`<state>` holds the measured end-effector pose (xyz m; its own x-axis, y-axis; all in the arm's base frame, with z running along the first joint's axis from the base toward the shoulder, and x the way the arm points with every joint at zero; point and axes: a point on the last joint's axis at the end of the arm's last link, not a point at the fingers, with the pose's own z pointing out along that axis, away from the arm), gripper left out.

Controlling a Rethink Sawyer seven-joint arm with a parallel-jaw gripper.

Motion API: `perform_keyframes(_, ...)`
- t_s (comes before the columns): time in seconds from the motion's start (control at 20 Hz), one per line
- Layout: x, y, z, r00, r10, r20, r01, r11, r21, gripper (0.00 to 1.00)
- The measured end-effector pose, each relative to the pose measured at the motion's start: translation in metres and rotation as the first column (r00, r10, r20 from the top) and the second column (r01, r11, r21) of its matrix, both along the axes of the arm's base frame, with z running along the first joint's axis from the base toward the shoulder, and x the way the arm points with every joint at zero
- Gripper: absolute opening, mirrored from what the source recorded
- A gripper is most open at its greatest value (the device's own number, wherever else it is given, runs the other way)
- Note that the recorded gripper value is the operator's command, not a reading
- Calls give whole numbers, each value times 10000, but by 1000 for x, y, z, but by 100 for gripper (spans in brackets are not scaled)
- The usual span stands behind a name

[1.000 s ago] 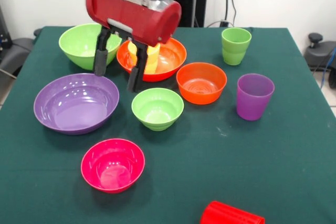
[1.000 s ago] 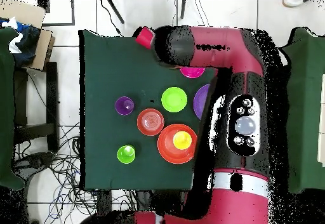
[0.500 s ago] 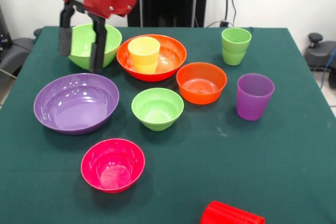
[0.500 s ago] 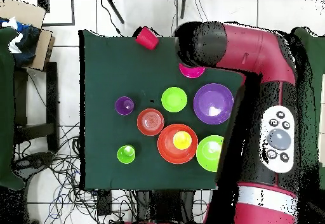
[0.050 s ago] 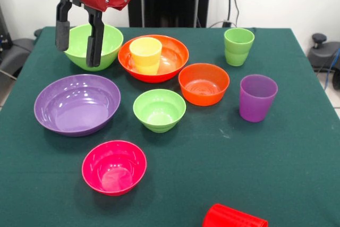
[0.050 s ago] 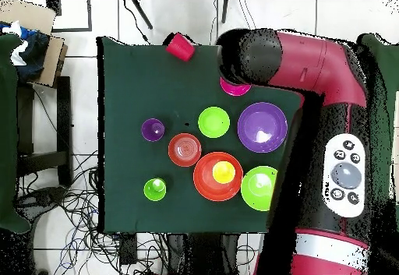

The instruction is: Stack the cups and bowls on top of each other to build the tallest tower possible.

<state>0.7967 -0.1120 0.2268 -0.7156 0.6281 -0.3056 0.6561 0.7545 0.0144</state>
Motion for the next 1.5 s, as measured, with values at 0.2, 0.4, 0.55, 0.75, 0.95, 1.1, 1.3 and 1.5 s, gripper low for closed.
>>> perform_keyframes(0.2, -3, 1, -4, 10000, 3, -100, -3, 10000, 32, 100)
perform_keyframes(0.4, -3, 1, -7, 10000, 13, -96, -12, 10000, 37, 100)
perform_keyframes(0.55, -1, 1, -8, 10000, 37, 44, -37, 10000, 5, 100)
perform_keyframes(0.75, 2, 0, -10, 9996, 80, 278, -78, 10000, -55, 100)
perform_keyframes(0.95, 5, 0, -11, 9984, 135, 545, -128, 9998, -135, 100)
perform_keyframes(1.1, 7, -1, -14, 9976, 167, 677, -154, 9997, -186, 100)
perform_keyframes(1.3, 7, -3, -29, 9970, 217, 745, -196, 9994, -286, 100)
perform_keyframes(1.5, 5, -4, -46, 9971, 260, 719, -232, 9989, -405, 100)
